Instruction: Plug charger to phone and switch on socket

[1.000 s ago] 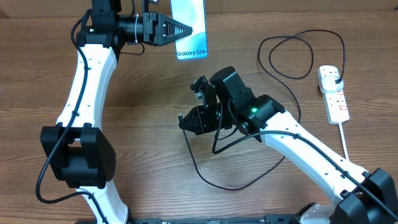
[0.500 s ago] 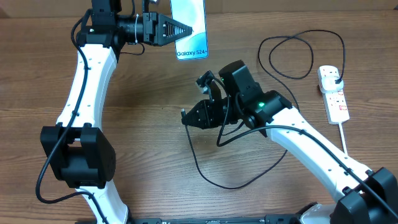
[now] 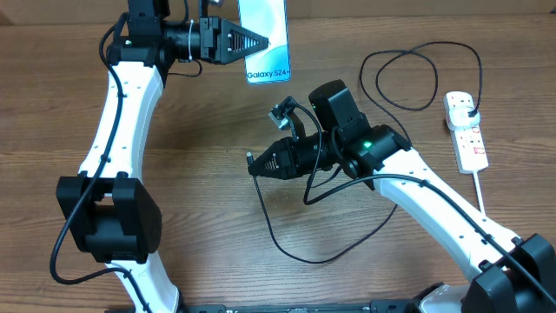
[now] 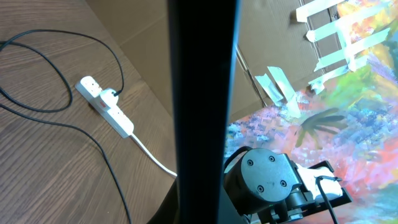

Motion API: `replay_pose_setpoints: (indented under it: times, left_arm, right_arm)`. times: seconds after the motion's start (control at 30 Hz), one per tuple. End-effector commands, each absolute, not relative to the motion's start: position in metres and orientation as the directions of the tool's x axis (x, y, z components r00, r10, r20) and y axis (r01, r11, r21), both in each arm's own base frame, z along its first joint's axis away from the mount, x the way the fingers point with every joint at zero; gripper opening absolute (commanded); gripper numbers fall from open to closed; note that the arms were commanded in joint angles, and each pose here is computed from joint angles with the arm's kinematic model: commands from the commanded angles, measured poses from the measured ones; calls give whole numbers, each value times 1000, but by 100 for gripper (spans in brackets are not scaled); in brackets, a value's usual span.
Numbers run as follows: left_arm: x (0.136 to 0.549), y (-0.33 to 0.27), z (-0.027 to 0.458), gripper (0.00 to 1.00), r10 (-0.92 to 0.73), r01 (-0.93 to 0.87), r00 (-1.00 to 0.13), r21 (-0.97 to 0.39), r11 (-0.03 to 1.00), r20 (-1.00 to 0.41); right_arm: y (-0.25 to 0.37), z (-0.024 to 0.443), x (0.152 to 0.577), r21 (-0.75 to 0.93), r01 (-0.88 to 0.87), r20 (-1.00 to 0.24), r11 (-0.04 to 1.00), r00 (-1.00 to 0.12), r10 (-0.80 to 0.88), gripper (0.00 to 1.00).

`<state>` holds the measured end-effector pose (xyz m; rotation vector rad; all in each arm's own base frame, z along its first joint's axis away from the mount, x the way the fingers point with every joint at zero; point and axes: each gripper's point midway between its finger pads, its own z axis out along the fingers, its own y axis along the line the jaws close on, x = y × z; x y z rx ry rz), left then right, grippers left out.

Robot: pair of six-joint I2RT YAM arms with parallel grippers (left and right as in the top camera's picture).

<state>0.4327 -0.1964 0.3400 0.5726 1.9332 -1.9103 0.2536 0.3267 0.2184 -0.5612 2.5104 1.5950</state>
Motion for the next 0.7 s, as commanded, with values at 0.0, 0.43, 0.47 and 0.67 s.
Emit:
replay_pose_setpoints:
  times: [0.0, 0.43, 0.47, 0.67]
  left_arm:
    - [425, -192, 355, 4, 42, 568, -821, -823, -36, -569]
    - [425, -191, 355, 4, 42, 549, -834, -835, -34, -550]
    - [426, -191, 355, 4, 41, 538, -842, -843, -33, -539]
    - [426, -191, 355, 4, 43, 523, -851, -852, -32, -524]
  right_arm:
    - [327, 239, 257, 852, -406, -341, 332, -909, -239, 4]
    - [307, 255, 296, 849, -420, -402, 320, -907, -124, 4]
    - [308, 259, 300, 848, -428, -415, 311, -903, -112, 4]
    - [298, 272, 316, 844, -452, -455, 287, -889, -63, 4]
